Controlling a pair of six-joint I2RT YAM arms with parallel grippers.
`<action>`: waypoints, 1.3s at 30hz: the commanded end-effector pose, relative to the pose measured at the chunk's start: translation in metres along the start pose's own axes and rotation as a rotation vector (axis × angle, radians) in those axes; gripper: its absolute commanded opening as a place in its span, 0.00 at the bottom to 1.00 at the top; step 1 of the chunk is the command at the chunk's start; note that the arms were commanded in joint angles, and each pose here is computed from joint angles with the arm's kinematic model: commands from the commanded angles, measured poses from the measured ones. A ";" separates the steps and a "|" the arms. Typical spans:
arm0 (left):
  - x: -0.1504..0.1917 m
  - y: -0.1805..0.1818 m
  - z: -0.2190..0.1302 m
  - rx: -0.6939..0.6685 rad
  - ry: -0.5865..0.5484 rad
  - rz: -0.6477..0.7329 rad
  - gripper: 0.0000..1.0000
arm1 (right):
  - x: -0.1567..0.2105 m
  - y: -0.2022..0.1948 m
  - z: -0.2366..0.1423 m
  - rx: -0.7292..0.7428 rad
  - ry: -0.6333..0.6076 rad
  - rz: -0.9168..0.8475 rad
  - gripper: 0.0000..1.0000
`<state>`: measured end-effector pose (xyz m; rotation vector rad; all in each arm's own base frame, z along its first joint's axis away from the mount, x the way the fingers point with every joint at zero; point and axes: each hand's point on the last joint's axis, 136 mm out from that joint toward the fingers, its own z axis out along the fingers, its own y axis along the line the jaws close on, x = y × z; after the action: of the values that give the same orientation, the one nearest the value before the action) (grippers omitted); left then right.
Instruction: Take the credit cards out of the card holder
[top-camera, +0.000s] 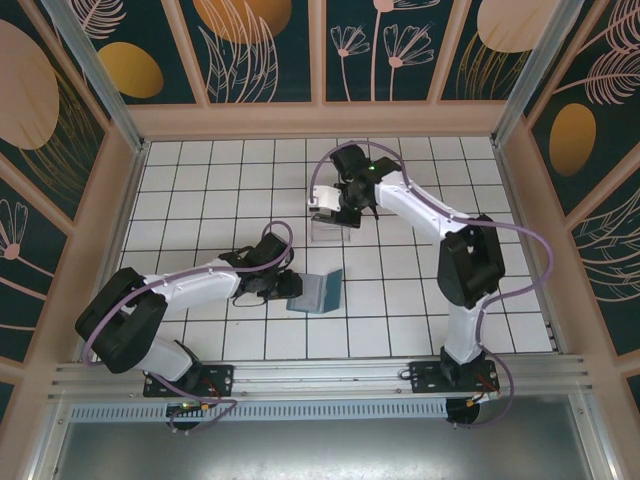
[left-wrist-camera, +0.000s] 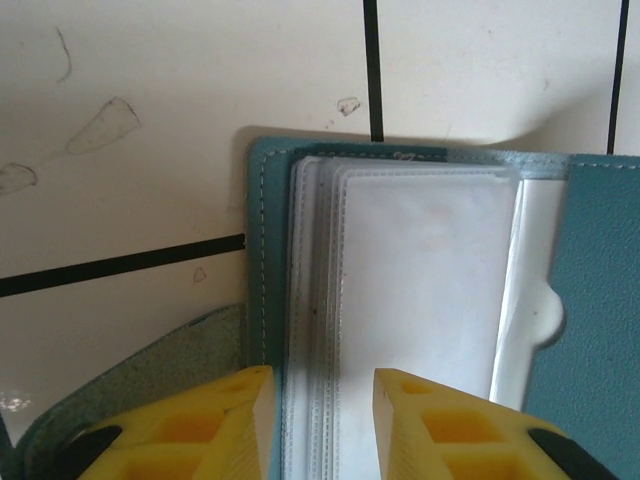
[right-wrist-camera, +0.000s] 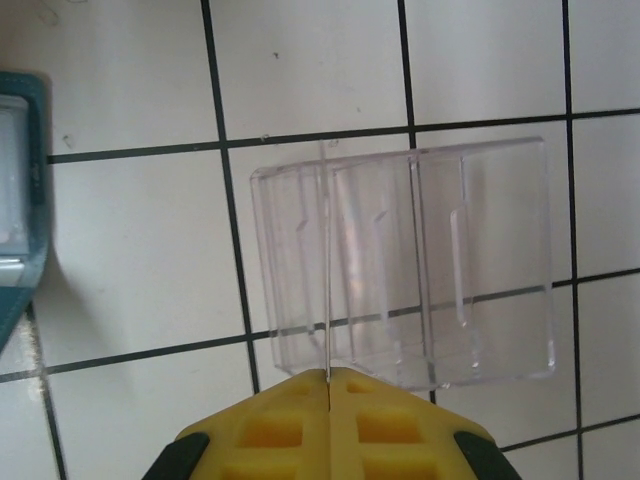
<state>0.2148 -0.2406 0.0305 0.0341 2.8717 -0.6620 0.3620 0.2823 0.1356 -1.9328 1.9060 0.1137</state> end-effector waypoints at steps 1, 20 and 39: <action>0.006 -0.001 -0.002 0.021 0.009 -0.009 0.32 | 0.014 0.003 0.002 -0.061 0.072 -0.037 0.00; 0.011 -0.002 0.004 0.032 0.040 -0.013 0.34 | 0.022 0.012 0.043 -0.196 0.116 -0.042 0.00; 0.013 0.001 0.002 0.026 0.035 -0.025 0.35 | 0.006 -0.016 0.044 -0.065 0.078 -0.051 0.30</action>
<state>0.2086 -0.2418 0.0263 0.0233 2.8885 -0.6988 0.3822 0.2882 0.0859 -2.0864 1.9543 0.1200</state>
